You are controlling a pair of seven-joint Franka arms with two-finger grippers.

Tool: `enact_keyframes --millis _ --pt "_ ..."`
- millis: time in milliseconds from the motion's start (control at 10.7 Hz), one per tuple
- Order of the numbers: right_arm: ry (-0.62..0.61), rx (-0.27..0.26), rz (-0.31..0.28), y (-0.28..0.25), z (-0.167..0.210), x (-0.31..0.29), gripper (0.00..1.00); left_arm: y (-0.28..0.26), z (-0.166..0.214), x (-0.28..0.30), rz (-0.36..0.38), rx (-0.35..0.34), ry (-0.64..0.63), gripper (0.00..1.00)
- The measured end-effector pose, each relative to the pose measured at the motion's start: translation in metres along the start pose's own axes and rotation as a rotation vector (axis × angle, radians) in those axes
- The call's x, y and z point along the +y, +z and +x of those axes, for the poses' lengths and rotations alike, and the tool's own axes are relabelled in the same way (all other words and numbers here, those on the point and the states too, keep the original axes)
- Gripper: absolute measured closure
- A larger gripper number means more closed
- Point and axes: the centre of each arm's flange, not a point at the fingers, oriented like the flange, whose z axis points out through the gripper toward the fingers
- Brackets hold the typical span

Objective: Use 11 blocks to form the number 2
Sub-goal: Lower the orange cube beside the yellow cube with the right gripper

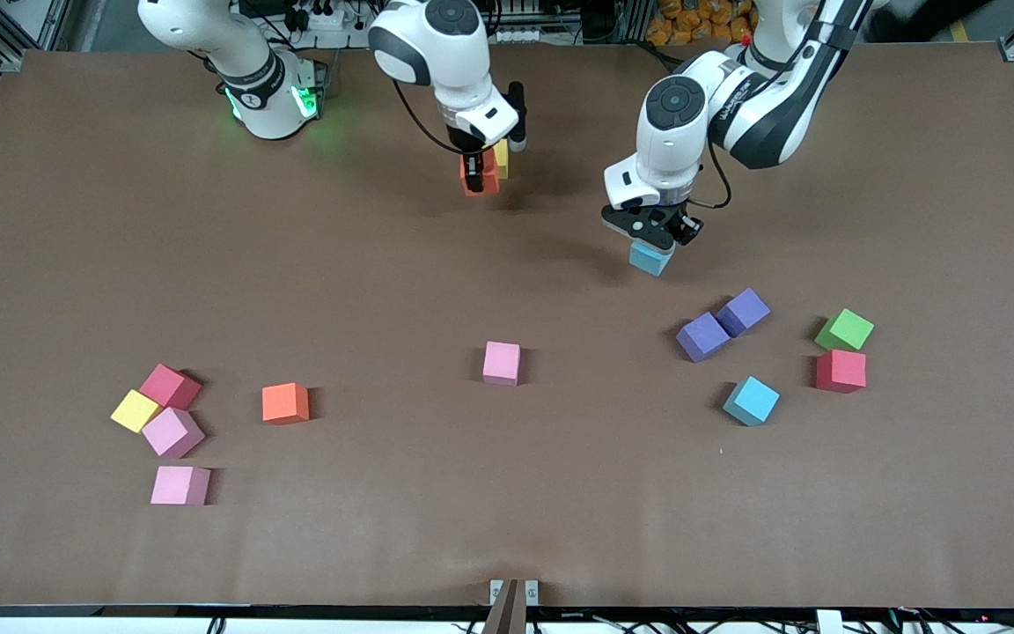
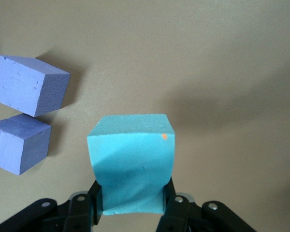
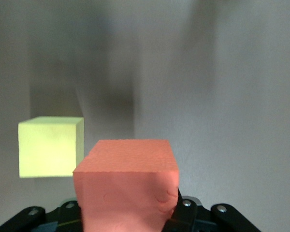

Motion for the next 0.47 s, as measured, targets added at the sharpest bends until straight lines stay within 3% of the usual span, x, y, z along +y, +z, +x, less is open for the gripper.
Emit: enact_keyframes --millis 469 --pt "-0.021 -0.024 -0.016 0.042 0.071 -0.048 0.41 -0.004 0.003 -0.004 -0.001 0.01 -0.009 0.51"
